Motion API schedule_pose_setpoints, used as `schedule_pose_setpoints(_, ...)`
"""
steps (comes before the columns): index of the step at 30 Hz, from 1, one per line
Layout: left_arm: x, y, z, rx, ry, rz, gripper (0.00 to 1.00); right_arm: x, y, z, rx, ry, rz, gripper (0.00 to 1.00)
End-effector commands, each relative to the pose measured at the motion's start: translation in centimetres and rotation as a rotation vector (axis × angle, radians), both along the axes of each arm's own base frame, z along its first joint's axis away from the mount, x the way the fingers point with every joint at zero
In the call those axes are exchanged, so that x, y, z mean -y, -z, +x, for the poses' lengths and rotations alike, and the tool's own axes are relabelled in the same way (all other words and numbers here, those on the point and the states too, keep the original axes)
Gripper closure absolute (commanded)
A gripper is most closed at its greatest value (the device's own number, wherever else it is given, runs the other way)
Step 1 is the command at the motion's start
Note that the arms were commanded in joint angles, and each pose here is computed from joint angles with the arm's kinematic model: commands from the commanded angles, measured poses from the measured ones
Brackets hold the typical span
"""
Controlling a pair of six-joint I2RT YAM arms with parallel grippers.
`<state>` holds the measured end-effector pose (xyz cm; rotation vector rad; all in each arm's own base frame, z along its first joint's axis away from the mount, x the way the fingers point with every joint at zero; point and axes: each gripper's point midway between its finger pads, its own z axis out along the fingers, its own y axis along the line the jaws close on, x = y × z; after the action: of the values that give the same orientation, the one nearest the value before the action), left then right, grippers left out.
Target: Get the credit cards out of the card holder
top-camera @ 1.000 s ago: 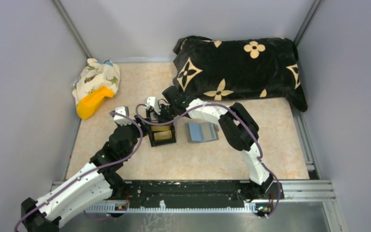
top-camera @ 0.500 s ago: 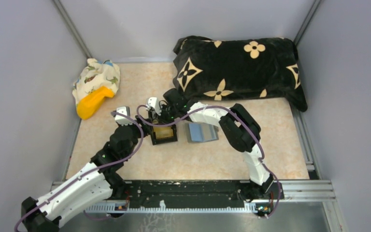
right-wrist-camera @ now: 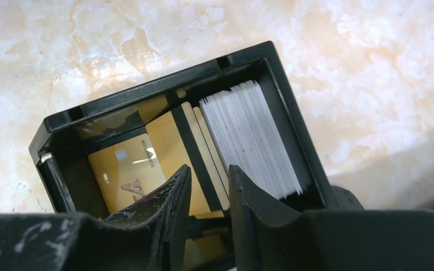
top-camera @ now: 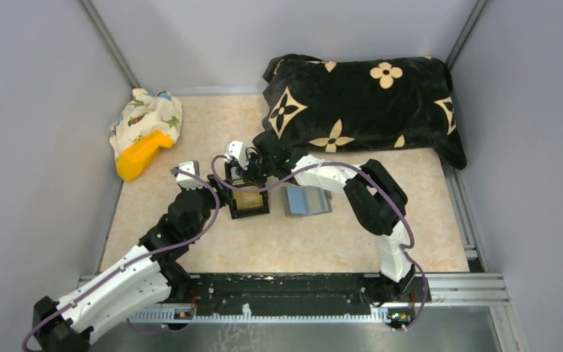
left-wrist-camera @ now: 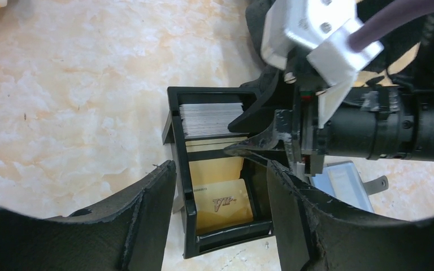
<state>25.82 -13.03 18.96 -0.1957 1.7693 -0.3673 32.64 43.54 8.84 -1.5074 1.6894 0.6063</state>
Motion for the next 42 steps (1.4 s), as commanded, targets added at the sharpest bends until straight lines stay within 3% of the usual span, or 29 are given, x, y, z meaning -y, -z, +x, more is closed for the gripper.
schedule_pose_setpoints(1, 0.3, -0.1, 0.4, 0.015, 0.005, 0.009, 0.32, -0.4, -7.4, 1.1, 0.133, 0.049, 0.144, 0.68)
schedule_pose_setpoints(5, 0.6, 0.0, 0.9, -0.005, -0.026, -0.022, 0.02, 0.7, -10.4, 2.0, 0.182, 0.130, 0.233, 0.54)
schedule_pose_setpoints(7, 0.6, 0.0, 1.1, -0.015, -0.050, -0.054, 0.01, 1.4, -11.7, 3.1, 0.187, 0.182, 0.284, 0.49)
schedule_pose_setpoints(10, 0.6, -1.7, 1.1, 0.025, -0.054, -0.110, 0.01, 3.9, -12.7, 5.4, 0.189, 0.313, 0.341, 0.49)
schedule_pose_setpoints(14, 2.3, -3.5, 1.3, 0.089, 0.045, -0.101, 0.01, 9.6, -15.8, 7.6, 0.126, 0.528, 0.574, 0.48)
schedule_pose_setpoints(17, 5.4, -2.9, 1.9, 0.039, 0.161, -0.071, 0.01, 14.3, -16.4, 7.8, 0.025, 0.648, 0.705, 0.42)
schedule_pose_setpoints(19, 8.2, -1.6, 2.4, -0.024, 0.247, -0.069, 0.03, 16.9, -15.2, 7.5, -0.006, 0.703, 0.698, 0.43)
schedule_pose_setpoints(23, 13.6, -0.6, 2.9, -0.081, 0.403, -0.081, 0.16, 20.8, -12.3, 6.0, 0.019, 0.834, 0.613, 0.52)
schedule_pose_setpoints(26, 17.6, 0.9, 3.1, -0.124, 0.485, -0.025, 0.31, 23.7, -11.1, 4.4, 0.046, 0.938, 0.595, 0.69)
schedule_pose_setpoints(28, 19.9, 2.5, 3.2, -0.181, 0.519, 0.033, 0.39, 25.1, -10.3, 3.4, 0.044, 0.988, 0.587, 1.00)
schedule_pose_setpoints(29, 21.2, 3.0, 3.2, -0.204, 0.539, 0.050, 0.44, 25.7, -9.9, 3.0, 0.042, 1.015, 0.583, 1.00)
schedule_pose_setpoints(33, 24.4, 6.7, 2.2, -0.303, 0.616, 0.095, 0.91, 27.5, -8.5, 1.1, 0.006, 1.080, 0.594, 1.00)
schedule_pose_setpoints(34, 24.9, 7.2, 1.9, -0.316, 0.635, 0.093, 0.97, 27.5, -8.2, 0.7, -0.008, 1.076, 0.598, 1.00)
schedule_pose_setpoints(42, 26.1, 14.6, -0.3, -0.539, 0.698, 0.115, 1.00, 25.8, -5.9, -2.1, -0.158, 0.986, 0.625, 1.00)
